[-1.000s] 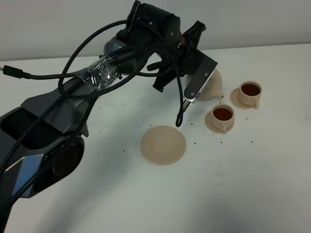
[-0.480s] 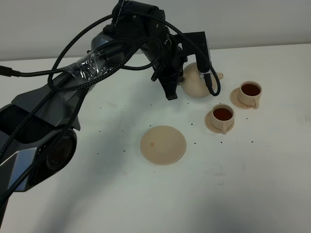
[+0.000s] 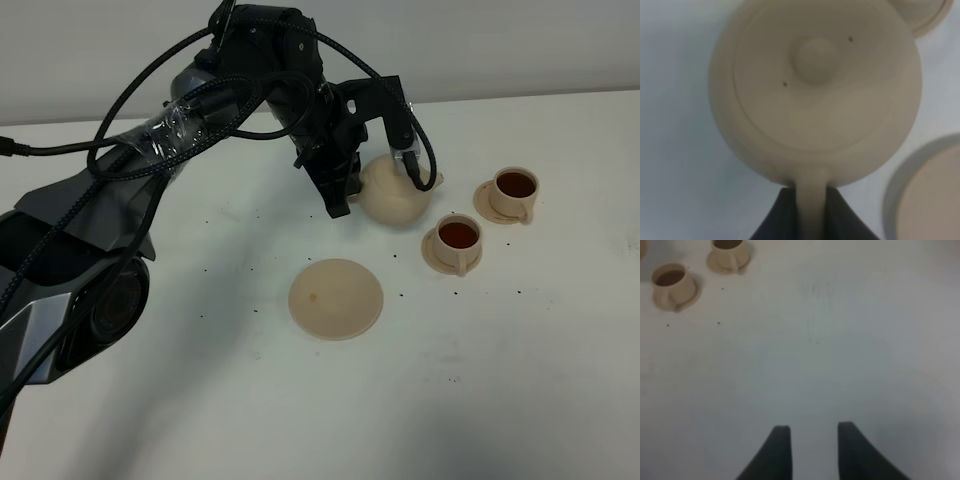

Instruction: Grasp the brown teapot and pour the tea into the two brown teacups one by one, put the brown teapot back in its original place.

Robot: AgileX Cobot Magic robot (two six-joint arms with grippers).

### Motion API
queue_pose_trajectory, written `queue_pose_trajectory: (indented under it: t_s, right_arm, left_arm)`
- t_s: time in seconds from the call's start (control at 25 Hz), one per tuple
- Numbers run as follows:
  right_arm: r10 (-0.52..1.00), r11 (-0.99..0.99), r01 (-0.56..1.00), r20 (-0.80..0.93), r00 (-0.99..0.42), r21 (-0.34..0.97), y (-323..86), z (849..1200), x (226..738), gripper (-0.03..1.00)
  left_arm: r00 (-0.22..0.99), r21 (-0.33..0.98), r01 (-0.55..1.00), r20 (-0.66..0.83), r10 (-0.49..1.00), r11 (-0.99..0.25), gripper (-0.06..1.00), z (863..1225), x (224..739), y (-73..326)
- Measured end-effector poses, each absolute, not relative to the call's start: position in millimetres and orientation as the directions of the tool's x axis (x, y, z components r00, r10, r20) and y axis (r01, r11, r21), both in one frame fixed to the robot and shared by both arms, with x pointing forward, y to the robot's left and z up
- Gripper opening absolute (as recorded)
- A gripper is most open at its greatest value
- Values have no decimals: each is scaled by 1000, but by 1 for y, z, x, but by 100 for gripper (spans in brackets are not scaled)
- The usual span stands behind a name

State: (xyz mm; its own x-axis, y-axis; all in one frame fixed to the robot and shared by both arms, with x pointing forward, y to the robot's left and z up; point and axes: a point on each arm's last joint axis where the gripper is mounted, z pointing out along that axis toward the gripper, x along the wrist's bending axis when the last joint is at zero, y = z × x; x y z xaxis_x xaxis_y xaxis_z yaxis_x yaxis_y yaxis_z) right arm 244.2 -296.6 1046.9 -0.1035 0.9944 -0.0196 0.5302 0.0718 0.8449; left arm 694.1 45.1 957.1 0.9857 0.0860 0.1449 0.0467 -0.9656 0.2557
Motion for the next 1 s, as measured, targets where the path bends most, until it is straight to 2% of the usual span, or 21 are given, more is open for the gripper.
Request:
queue_pose_trajectory:
  t_s: [0.32, 1.0]
  right_arm:
    - [994, 72, 530, -20, -103, 845, -297, 1047, 244, 24]
    - [994, 72, 530, -20, -103, 845, -297, 1047, 244, 24]
  left_arm:
    - [981, 225, -114, 179, -74, -968, 12, 941, 700, 48]
    - [983, 270, -114, 167, -70, -956, 12, 942, 699, 44]
